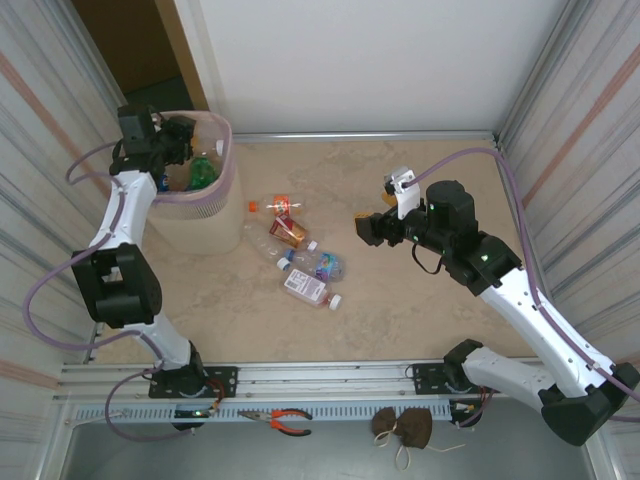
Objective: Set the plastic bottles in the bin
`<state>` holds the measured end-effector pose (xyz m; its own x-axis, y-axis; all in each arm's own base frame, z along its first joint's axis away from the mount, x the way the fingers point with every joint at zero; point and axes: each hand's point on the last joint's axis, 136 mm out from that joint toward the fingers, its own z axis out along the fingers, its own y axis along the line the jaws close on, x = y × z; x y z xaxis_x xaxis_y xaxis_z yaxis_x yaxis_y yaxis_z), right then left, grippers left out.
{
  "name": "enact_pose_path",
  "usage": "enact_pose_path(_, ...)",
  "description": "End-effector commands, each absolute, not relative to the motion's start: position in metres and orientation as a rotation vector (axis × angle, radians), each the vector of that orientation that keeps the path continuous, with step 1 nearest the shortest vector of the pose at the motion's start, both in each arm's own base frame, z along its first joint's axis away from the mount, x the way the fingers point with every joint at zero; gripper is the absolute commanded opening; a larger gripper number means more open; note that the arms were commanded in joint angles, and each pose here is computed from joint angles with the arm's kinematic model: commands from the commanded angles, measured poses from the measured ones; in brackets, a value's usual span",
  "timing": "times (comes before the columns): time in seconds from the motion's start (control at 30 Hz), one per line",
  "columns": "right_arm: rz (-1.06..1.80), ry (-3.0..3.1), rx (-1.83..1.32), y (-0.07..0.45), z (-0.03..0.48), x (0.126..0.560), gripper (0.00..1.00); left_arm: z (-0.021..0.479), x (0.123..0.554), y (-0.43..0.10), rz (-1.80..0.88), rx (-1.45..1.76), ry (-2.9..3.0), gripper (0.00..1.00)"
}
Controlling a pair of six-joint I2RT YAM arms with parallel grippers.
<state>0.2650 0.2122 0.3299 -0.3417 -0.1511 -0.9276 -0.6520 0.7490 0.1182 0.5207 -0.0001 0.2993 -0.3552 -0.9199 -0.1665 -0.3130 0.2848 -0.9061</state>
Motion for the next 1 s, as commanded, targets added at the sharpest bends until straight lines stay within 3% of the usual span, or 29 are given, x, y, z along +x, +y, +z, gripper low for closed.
enact_pose_path(0.0,0.592,1.861,-0.602,0.21,0.341,0.26,0.8,0.337,0.507,-0.003,-1.066,-1.019,1.82,0.31)
enact_pose_path(0.3,0.635,1.959,-0.551,0.212,0.325,0.259,0.79,0.376,0.476,-0.016,-1.043,-0.809,1.845,0.35)
enact_pose_path(0.63,0.697,2.272,-0.372,0.234,0.26,0.266,0.71,0.405,0.412,-0.037,-0.973,-0.493,1.875,0.4)
enact_pose_path(0.97,0.518,2.266,-1.046,0.265,0.193,0.239,0.66,0.396,0.36,-0.054,-0.96,-0.332,1.901,0.43)
